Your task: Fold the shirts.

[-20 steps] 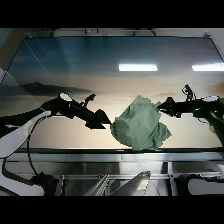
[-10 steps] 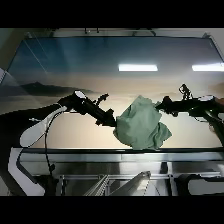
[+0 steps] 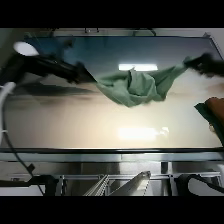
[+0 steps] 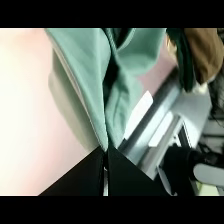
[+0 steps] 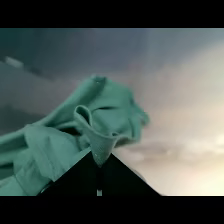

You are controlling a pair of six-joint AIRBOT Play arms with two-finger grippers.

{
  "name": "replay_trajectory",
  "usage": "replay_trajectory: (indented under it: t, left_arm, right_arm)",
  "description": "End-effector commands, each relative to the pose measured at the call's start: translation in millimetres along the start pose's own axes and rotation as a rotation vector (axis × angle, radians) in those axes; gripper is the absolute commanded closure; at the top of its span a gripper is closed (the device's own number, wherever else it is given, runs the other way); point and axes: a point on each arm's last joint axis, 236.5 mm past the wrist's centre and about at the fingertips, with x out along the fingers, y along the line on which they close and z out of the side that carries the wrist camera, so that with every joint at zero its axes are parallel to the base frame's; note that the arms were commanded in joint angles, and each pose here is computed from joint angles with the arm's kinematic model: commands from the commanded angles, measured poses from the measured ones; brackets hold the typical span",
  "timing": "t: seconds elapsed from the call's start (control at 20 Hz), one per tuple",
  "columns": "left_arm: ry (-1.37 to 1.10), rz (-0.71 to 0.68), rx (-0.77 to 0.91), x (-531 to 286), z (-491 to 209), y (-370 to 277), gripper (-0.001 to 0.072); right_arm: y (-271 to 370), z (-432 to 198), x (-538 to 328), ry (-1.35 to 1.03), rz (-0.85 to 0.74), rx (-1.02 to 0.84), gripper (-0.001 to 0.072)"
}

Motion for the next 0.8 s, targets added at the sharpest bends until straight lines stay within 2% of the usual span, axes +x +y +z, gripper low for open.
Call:
replay_trajectory:
  t: [0.0, 0.1, 0.25, 0.35, 0.55, 0.75]
  left_arm:
    - [-0.275, 0.161, 0.161, -118.3, 39.9, -41.6, 0.0693]
    - [-0.326, 0.202, 0.214, -146.2, 36.1, -57.3, 0.0693]
    - [-0.223, 0.348, 0.218, -157.1, 5.4, -37.7, 0.0693]
    - [-0.193, 0.388, 0.222, -163.0, -5.7, -35.9, 0.0693]
    - [-0.373, 0.435, 0.390, -200.4, 9.0, -78.3, 0.0689]
    - [-0.649, 0.579, 0.586, -269.2, 16.0, -140.7, 0.0688]
  right_arm:
    - [101.9, 70.3, -95.0, -0.234, -0.001, -0.275, 0.0695]
    - [123.5, 63.8, -112.7, -0.246, -0.024, -0.343, 0.0695]
    - [121.9, 37.3, -113.1, -0.141, -0.045, -0.370, 0.0695]
    - [122.4, 22.0, -112.5, -0.078, -0.037, -0.379, 0.0695]
    - [155.0, 21.5, -134.5, -0.143, -0.041, -0.456, 0.0695]
    - [209.7, 17.5, -174.6, -0.278, -0.057, -0.576, 0.0695]
